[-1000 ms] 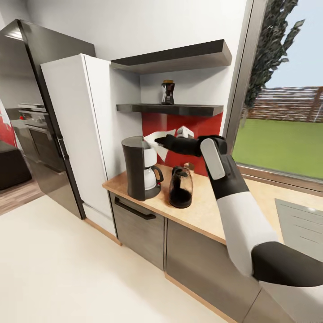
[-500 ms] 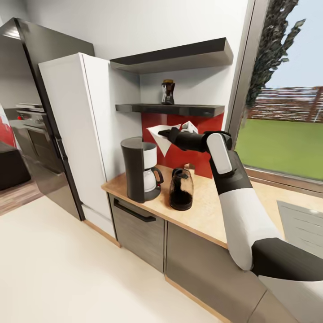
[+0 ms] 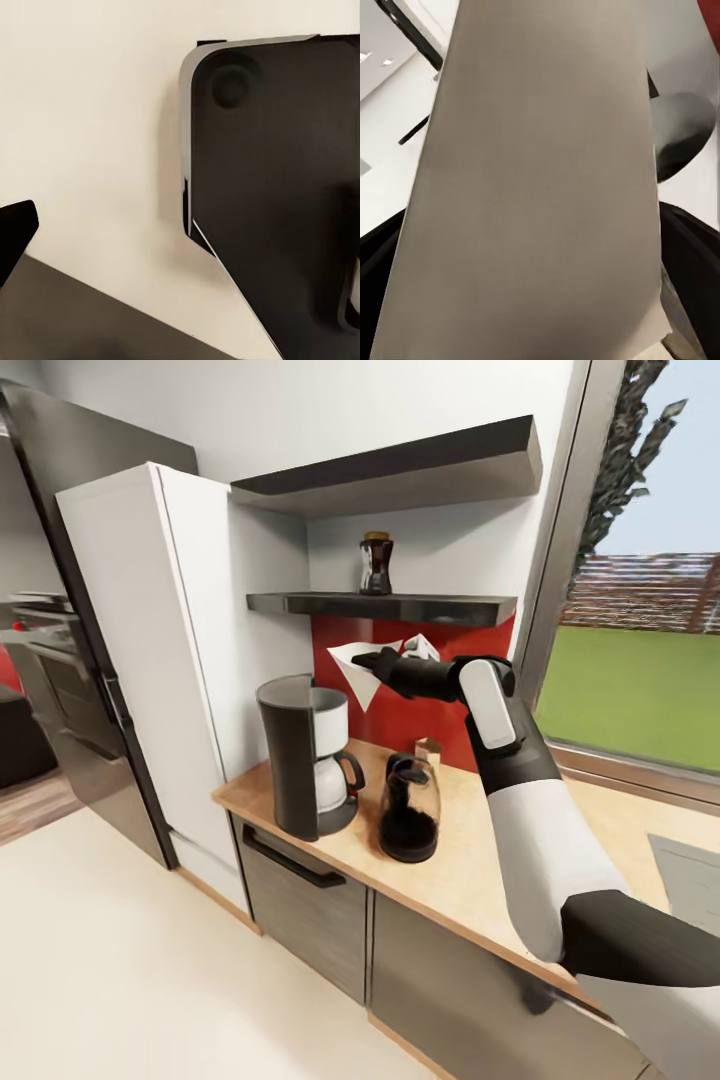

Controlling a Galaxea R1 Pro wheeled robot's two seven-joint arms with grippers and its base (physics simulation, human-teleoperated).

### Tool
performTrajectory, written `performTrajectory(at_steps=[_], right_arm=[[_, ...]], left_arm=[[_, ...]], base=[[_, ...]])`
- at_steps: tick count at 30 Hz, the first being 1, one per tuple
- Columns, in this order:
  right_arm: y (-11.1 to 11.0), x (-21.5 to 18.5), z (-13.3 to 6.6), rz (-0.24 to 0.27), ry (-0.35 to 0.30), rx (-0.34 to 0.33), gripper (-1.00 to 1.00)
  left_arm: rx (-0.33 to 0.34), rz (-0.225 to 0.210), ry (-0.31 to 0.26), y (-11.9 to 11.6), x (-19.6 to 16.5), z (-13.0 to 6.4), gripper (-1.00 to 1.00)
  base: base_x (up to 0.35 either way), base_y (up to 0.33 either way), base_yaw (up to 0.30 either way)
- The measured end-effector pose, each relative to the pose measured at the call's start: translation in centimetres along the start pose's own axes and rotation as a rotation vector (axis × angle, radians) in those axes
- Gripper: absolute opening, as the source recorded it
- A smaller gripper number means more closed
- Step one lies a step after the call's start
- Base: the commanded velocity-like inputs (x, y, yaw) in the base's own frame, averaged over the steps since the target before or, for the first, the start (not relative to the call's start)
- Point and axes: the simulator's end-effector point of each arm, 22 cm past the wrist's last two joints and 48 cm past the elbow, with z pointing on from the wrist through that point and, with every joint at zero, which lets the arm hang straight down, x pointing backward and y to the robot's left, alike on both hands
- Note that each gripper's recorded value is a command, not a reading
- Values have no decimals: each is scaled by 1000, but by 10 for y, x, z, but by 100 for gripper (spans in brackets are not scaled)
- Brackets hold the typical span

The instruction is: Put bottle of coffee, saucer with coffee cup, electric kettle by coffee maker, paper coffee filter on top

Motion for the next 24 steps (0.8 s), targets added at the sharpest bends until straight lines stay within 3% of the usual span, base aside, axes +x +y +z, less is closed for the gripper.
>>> performTrajectory(at_steps=[5,12,24], right_arm=[[0,1,1,0,2,-4,-100],[18,1,0,2,4,-80,-100],[21,0,-2,-2,2,-81,-100]], left_arm=[[0,0,-3,0,-1,0,100],[-1,0,-7,1,-1,0,100],[-1,0,-11,1,-2,0,100]], base=[[186,43,0],[14,4,0],[25,17,0]])
